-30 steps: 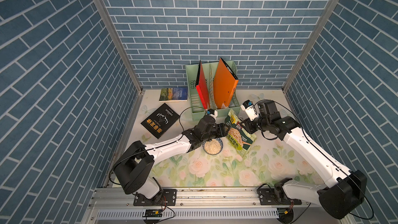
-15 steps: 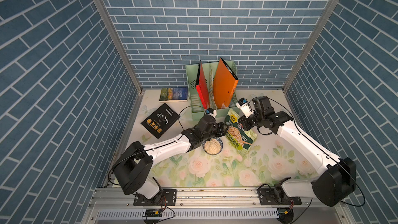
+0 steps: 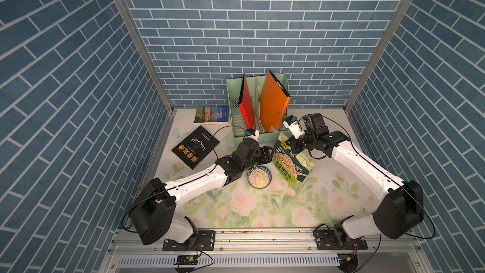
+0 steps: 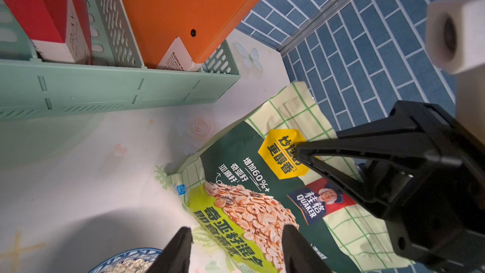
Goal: Pour the oats into the breakfast bowl
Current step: Close the oats bag at the center of the board.
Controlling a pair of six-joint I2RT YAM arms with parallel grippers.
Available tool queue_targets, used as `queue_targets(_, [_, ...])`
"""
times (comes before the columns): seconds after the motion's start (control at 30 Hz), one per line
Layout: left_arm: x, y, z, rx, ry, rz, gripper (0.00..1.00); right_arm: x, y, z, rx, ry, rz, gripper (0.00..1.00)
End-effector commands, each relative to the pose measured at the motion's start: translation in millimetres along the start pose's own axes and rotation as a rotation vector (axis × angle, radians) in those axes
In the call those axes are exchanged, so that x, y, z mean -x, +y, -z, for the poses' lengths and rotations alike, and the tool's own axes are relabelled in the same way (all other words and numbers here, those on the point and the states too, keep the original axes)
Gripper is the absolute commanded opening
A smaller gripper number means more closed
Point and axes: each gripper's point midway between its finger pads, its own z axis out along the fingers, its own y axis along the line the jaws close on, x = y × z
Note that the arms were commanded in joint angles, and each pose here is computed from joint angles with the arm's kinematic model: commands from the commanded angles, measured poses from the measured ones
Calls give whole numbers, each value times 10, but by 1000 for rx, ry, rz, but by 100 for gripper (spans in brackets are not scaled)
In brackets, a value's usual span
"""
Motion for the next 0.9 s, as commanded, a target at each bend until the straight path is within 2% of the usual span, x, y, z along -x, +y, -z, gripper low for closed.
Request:
queue_targets(0.0, [59,64,70,30,-22,-17,60,179,43,46,17,-47,25,0])
queue_targets(0.1, [77,74,87,32,-29,-17,60,236,66,85,26,-74,28,0])
queue_targets(0.13, [81,80,91,33,-31,-17,60,237,64,89,24,-74,27,3])
queue_targets(0.17, [83,81,92,34,-32,-18,60,230,63,89,21,-70,26,15])
queue_targets(0.27, [95,85,101,34,-33,-18,61,139,56,100,14,-34,21,31])
queue_targets(0.47, [122,90,108,33,-46,-42,61,-59,-1,289,-54,16,29,43])
queue_targets(0.63, [227,69,179,41,-90,-69,63,-187,-1,347,-70,36,26,45])
queue_targets(0.87, [313,-12,277,18,-122,-113,67,-274,69,184,-4,78,13,44])
